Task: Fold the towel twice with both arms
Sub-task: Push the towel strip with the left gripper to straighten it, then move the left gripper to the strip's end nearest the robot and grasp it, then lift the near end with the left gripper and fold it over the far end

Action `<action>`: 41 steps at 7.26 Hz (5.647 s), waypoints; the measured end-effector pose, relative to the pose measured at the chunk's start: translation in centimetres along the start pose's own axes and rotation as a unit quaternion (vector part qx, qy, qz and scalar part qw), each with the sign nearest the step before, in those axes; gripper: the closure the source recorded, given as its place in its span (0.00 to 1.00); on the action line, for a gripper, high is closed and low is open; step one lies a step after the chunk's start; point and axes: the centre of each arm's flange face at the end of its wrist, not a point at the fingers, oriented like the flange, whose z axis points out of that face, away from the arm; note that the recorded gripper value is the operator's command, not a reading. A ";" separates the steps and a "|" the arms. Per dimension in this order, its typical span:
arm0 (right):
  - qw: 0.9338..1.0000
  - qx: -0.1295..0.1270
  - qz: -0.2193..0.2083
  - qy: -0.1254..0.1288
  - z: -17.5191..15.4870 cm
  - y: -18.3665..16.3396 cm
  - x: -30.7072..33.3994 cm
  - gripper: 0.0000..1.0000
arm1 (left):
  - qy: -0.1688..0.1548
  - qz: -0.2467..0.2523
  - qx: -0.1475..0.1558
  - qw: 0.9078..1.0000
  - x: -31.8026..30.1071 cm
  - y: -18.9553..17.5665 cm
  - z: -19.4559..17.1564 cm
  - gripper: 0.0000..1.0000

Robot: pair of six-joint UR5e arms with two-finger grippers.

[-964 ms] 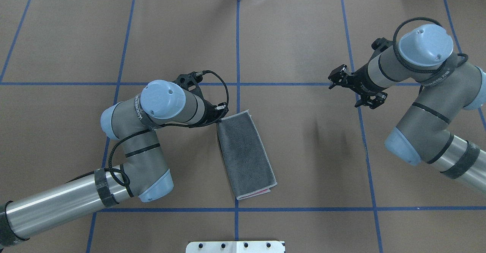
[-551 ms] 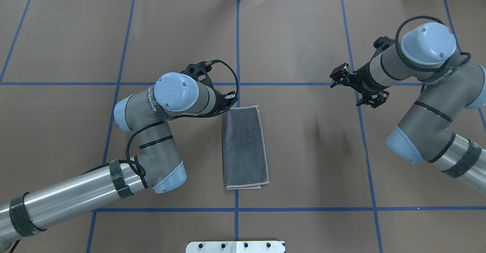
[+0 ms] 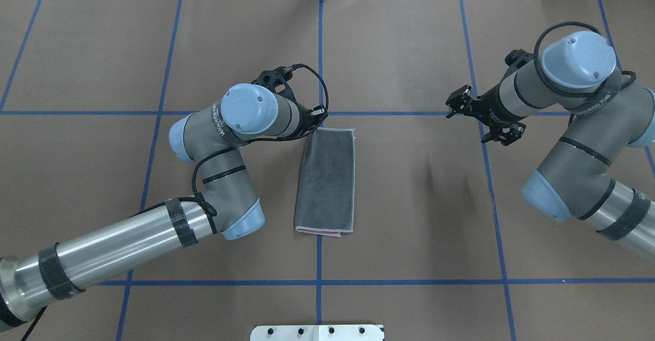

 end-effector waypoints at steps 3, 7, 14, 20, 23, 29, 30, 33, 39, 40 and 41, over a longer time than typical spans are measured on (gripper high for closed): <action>1.000 0.000 0.002 -0.001 0.0 0.1 -0.2 0.00 | 0.003 0.012 0.016 1.000 0.6 -2.6 -0.3 0.00; 1.000 0.004 0.001 -0.006 -0.4 0.0 -0.4 0.00 | 0.012 -0.003 -0.017 1.000 -2.3 -0.6 -9.3 0.00; 1.000 0.012 -0.014 -0.009 -2.2 -2.2 1.6 0.00 | -0.044 -0.106 -0.053 0.992 -9.4 10.3 -13.4 0.07; 1.000 0.015 -0.015 -0.009 -2.4 -2.1 1.9 0.00 | -0.063 -0.069 -0.059 0.994 -8.3 15.8 -8.9 0.31; 1.000 0.017 -0.014 -0.008 -2.3 -2.2 2.0 0.00 | -0.067 -0.059 -0.057 0.994 -7.4 16.0 -7.7 0.49; 1.000 0.017 -0.015 -0.008 -2.3 -2.1 1.9 0.00 | -0.065 -0.057 -0.055 0.995 -6.4 15.7 -7.3 1.00; 1.000 0.017 -0.014 -0.008 -2.3 -2.1 1.9 0.00 | -0.062 -0.059 -0.055 0.995 -6.1 15.6 -7.7 1.00; 1.000 0.015 -0.013 -0.006 -2.2 -2.3 2.3 0.00 | -0.046 -0.068 -0.051 0.995 -4.0 14.9 -8.7 1.00; 1.000 0.016 -0.010 0.004 -1.6 -2.7 3.3 0.00 | -0.030 -0.092 -0.002 0.995 3.5 7.3 -7.2 1.00; 1.000 0.016 -0.011 0.005 -1.5 -2.7 3.4 0.00 | -0.034 -0.095 0.009 0.995 4.3 5.6 -6.4 1.00; 1.000 0.016 -0.011 0.006 -1.4 -2.7 3.4 0.00 | -0.039 -0.100 0.020 0.994 5.0 4.0 -5.7 1.00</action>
